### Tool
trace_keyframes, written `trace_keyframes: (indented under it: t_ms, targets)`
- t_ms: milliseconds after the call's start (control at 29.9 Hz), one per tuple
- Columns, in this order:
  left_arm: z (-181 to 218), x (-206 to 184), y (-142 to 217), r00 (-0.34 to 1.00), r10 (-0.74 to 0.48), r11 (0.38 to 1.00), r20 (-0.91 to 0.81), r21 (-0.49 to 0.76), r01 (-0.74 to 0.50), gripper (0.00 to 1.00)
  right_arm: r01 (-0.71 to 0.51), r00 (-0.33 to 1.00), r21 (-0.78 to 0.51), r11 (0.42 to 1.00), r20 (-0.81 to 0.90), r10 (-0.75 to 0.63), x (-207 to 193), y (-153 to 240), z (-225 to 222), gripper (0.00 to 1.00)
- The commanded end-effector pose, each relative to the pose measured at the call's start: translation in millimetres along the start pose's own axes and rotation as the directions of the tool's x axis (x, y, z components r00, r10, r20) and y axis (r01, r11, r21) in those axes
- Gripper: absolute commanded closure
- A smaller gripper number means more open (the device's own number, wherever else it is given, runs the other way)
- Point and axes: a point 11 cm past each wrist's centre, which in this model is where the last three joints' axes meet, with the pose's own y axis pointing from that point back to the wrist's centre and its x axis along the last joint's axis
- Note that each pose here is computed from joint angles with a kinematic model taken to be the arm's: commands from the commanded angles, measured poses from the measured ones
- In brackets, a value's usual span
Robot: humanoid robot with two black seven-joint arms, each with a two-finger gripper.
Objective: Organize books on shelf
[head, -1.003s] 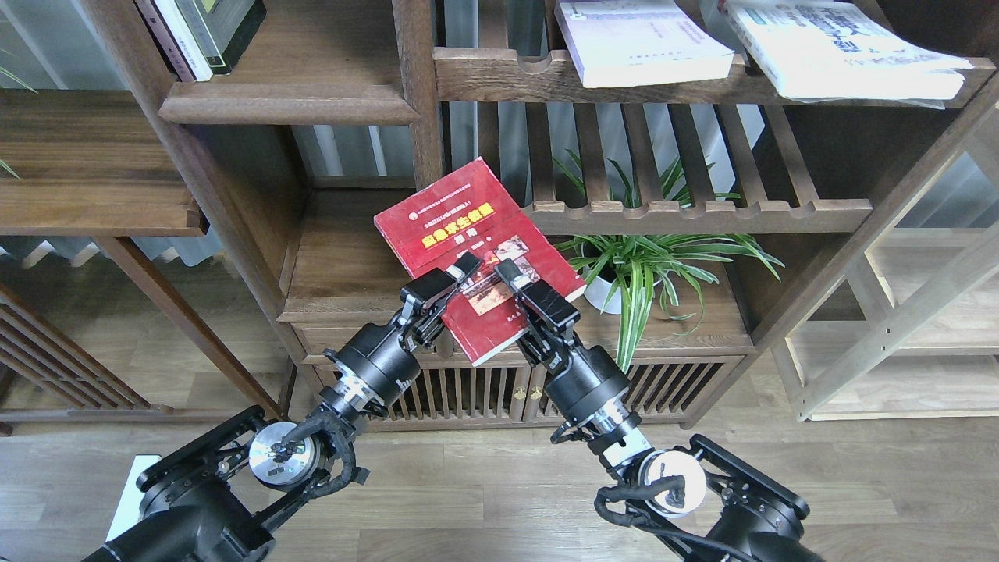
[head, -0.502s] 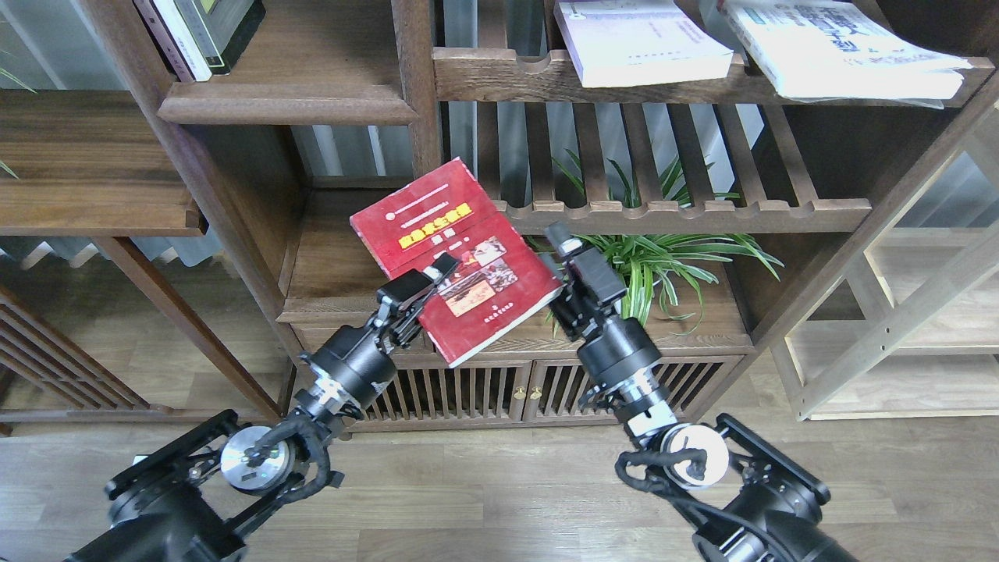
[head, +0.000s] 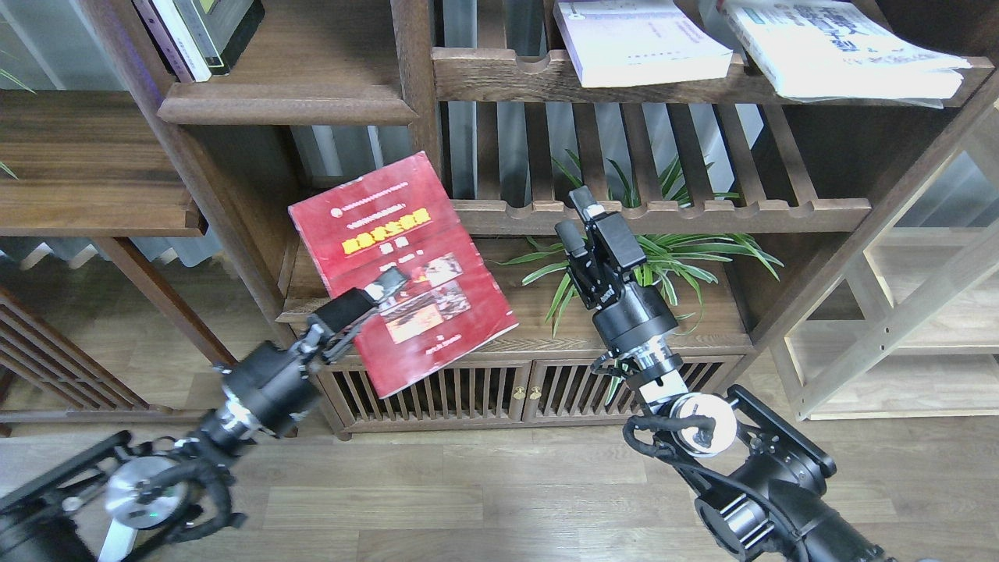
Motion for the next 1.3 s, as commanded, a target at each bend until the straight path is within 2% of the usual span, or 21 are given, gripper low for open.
trace_keyframes:
  t_ms: [0,267,568,1270]
  targets:
    - [25.4,-13.8,14.8,0.990,-0.008,1.000,0.138,0.005,0.007,0.98,-0.012,0.999,0.001,1.000,-0.034,0.012,3.2,-1.0,-10.0,0.16]
    - [99.1,-64.8,31.6,0.873,-0.042,0.999,0.485,-0.007,0.052,0.99,-0.044,0.993,-0.003,0.999,-0.106,0.043,9.1,6.0,-31.8,0.14]
    - [177.5,-115.6,56.2,0.705,0.023,0.995,0.709,-0.088,0.056,1.00,-0.064,0.987,-0.015,0.998,-0.152,0.061,13.4,6.9,-39.8,0.14]
    - [196.9,-143.4,46.2,0.572,0.009,0.991,0.821,-0.084,0.105,1.00,-0.059,0.979,-0.055,0.997,-0.196,0.047,12.5,-7.5,-33.3,0.14]
